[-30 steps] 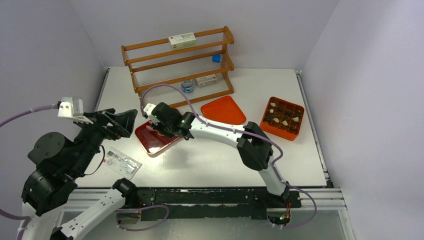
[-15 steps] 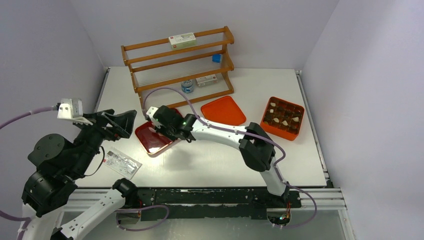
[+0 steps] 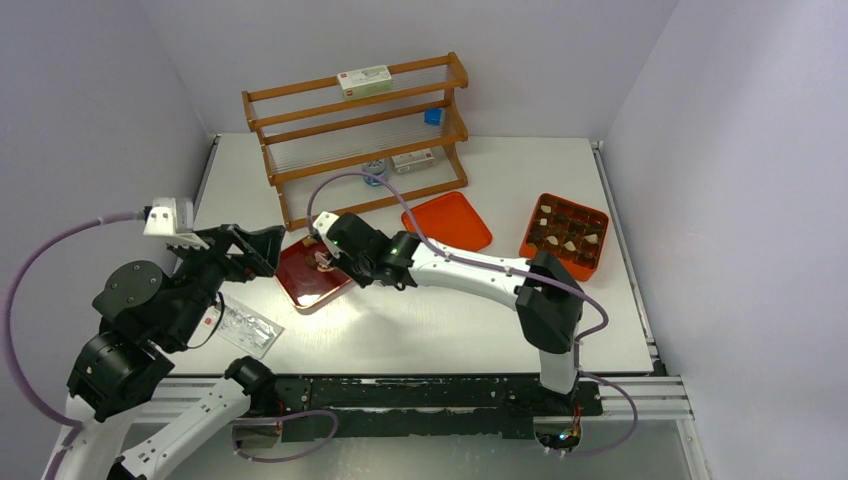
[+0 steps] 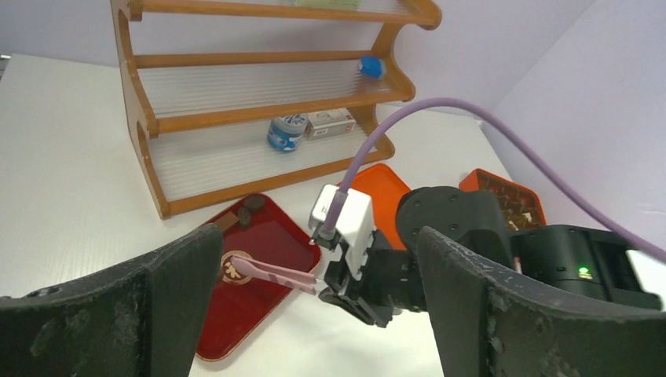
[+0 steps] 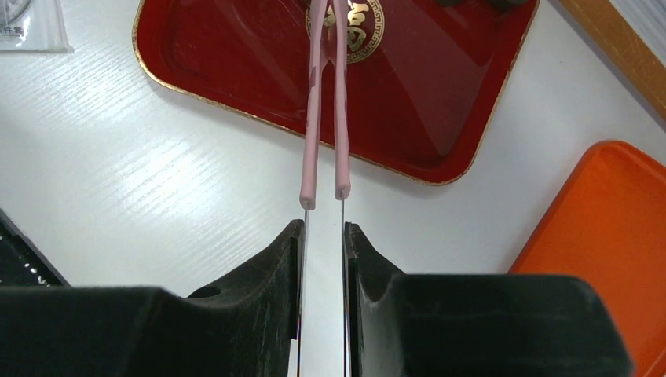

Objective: Pack the chocolate
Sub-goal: Pick up the fake chocolate from the plate.

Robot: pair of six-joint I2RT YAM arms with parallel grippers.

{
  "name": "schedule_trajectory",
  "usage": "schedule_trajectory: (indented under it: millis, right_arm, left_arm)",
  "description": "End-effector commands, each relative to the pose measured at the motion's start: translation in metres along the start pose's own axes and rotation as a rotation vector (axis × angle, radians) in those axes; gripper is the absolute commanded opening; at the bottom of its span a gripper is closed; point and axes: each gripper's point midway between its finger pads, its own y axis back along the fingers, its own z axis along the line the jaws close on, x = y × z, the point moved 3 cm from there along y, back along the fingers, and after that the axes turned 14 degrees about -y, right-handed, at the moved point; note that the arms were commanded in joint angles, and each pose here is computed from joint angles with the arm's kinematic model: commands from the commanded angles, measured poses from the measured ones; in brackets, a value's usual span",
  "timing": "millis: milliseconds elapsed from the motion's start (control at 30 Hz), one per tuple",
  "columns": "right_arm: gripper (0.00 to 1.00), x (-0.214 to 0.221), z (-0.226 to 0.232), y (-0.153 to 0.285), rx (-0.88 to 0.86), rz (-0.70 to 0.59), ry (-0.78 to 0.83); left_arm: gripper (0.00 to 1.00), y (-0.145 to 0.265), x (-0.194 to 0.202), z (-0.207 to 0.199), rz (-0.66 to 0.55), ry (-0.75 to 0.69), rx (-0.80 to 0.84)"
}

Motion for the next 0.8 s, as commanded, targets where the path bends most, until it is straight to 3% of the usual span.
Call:
schedule_trajectory:
  millis: [0, 367, 767]
  right_arm:
    - [0.25, -0.013, 0.002, 0.013, -0.010, -0.063, -0.039]
    - [0.34, -0.032, 0.023, -0.004, 0.025, -0.076, -0.238]
    - [0.36, -0.038, 0.032, -0.025, 0.153, -0.068, -0.226]
  left_arm:
    - [0.98, -0.001, 0.000, 0.008, -0.022, -0.016, -0.044]
    - [0.98, 0.007, -0.009, 0.015, -0.068, -0.018, -0.072]
    - [0.98, 0.009, -0.009, 0.018, -0.068, -0.026, -0.083]
